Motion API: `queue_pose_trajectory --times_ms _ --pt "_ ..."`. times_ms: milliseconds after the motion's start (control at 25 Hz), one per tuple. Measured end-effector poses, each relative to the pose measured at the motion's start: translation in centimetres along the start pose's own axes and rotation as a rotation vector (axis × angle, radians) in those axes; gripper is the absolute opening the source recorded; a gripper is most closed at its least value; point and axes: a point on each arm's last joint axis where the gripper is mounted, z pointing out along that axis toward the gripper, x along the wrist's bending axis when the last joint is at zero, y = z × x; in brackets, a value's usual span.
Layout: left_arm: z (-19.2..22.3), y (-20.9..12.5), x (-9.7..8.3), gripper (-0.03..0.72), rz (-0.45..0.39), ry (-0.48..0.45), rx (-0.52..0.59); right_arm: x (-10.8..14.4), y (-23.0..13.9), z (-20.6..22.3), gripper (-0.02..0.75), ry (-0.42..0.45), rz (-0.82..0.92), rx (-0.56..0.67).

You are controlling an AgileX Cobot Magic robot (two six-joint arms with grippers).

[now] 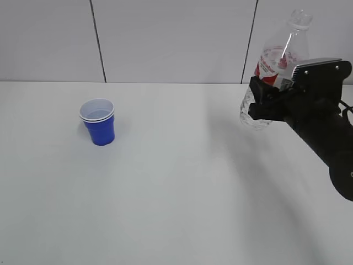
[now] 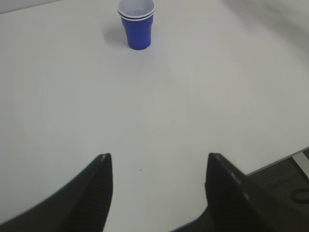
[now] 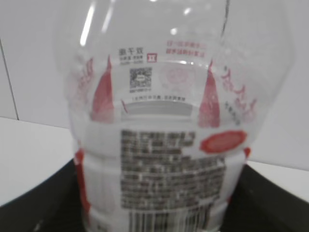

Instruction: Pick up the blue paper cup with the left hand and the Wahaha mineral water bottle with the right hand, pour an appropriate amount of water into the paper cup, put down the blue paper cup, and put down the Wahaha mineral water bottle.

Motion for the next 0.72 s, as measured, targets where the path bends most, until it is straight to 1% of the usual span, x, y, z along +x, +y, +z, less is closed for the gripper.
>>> queue_pose_trajectory --times_ms 200,320,520,720 --pt "0.0 0.0 0.0 0.460 -0.001 -0.002 0.000 0.2 -0.3 2.6 0.485 0.001 0.000 -0.029" --pt "0.0 0.0 0.0 0.459 -0.001 -0.002 0.000 0.4 -1.0 4.3 0.485 0.002 0.000 -0.024" --pt "0.0 0.0 0.0 0.459 -0.001 -0.002 0.000 0.7 -2.7 6.7 0.485 0.019 0.001 0.073" --pt "0.0 0.0 0.0 0.459 -0.001 -0.002 -0.001 0.9 -3.8 7.1 0.485 0.025 0.000 0.123"
